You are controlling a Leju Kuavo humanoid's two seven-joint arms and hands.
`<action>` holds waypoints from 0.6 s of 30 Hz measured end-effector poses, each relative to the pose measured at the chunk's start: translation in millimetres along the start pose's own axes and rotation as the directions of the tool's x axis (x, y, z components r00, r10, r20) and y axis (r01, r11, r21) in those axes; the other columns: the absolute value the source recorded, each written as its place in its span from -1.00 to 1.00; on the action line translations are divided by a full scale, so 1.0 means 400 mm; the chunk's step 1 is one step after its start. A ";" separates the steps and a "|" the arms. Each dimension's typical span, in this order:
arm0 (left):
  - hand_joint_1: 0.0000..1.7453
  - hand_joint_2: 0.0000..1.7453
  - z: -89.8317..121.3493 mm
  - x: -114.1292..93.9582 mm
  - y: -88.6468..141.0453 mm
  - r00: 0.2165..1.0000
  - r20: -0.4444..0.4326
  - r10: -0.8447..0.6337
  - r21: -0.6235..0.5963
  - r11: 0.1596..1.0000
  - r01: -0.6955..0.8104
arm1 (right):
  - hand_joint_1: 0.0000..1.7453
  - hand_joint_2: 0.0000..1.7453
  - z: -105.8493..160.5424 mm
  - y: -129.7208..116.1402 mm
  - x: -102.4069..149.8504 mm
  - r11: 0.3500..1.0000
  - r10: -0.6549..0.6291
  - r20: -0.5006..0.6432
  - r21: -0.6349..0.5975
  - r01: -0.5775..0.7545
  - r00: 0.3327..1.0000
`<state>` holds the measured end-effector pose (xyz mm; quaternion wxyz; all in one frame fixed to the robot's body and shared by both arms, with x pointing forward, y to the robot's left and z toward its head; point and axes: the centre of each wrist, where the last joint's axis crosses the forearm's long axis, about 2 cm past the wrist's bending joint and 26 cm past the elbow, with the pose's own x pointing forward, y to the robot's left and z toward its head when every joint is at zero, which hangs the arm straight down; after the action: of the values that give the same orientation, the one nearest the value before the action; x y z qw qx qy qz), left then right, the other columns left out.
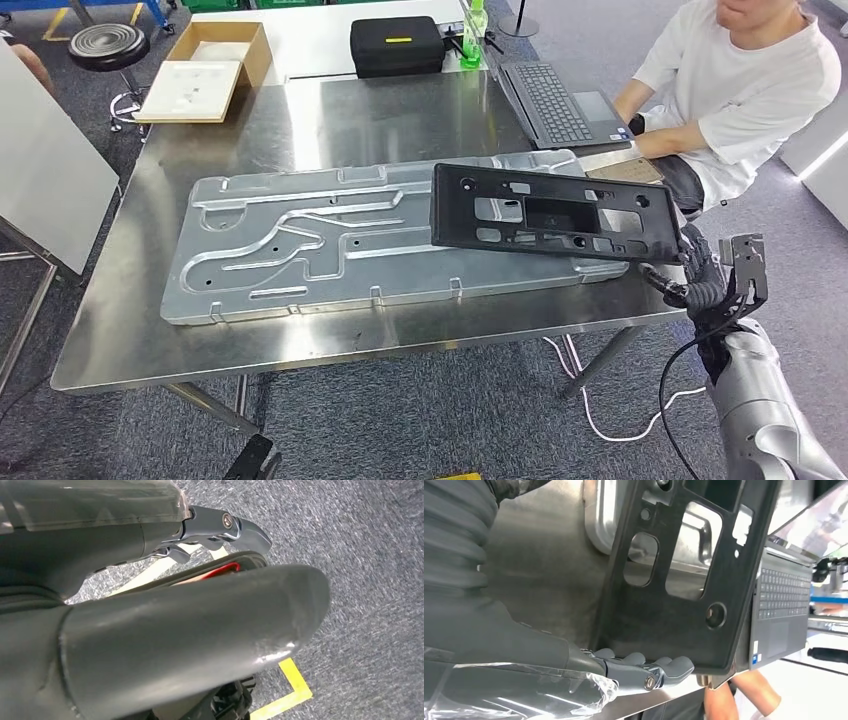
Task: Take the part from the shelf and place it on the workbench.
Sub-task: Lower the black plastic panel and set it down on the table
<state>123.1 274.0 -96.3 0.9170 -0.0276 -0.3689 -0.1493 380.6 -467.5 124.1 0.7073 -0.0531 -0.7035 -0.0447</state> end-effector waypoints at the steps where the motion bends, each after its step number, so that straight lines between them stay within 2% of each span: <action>1: -1.00 -1.00 0.000 0.000 0.000 1.000 0.000 0.000 0.000 1.000 0.000 | -1.00 1.00 0.000 -0.001 0.000 1.000 -0.013 0.001 0.013 0.013 1.000; 2: -1.00 -1.00 0.000 -0.001 0.001 1.000 0.000 0.000 0.001 1.000 0.000 | -1.00 1.00 0.000 -0.001 0.001 0.999 -0.027 0.007 0.028 0.027 1.000; 6: -1.00 -1.00 0.005 -0.009 -0.002 1.000 -0.004 0.004 0.002 1.000 -0.004 | -1.00 -1.00 0.009 0.008 -0.010 0.996 -0.048 0.114 0.085 0.038 0.992; 9: -1.00 -1.00 0.011 -0.019 -0.005 1.000 -0.008 0.013 0.005 1.000 -0.013 | -1.00 -1.00 0.024 0.039 -0.013 0.997 0.051 0.279 0.037 -0.064 0.959; 12: -1.00 -1.00 0.010 -0.018 -0.005 1.000 -0.004 0.016 0.007 1.000 -0.016 | -1.00 -1.00 0.032 0.089 0.017 0.986 0.168 0.406 -0.066 -0.155 0.898; 16: -1.00 -1.00 0.011 -0.019 -0.007 1.000 -0.004 0.015 0.006 1.000 -0.015 | -1.00 -1.00 0.046 0.128 0.049 0.952 0.303 0.488 -0.191 -0.239 0.819; 18: -1.00 -1.00 0.011 -0.019 -0.007 1.000 -0.004 0.015 0.006 1.000 -0.015 | -1.00 -1.00 0.047 0.132 0.051 0.948 0.314 0.493 -0.202 -0.245 0.811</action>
<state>114.1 274.1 -98.6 0.9189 -0.0273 -0.3673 -0.1415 369.3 -412.5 144.1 0.4852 -0.2118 -0.8478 0.0305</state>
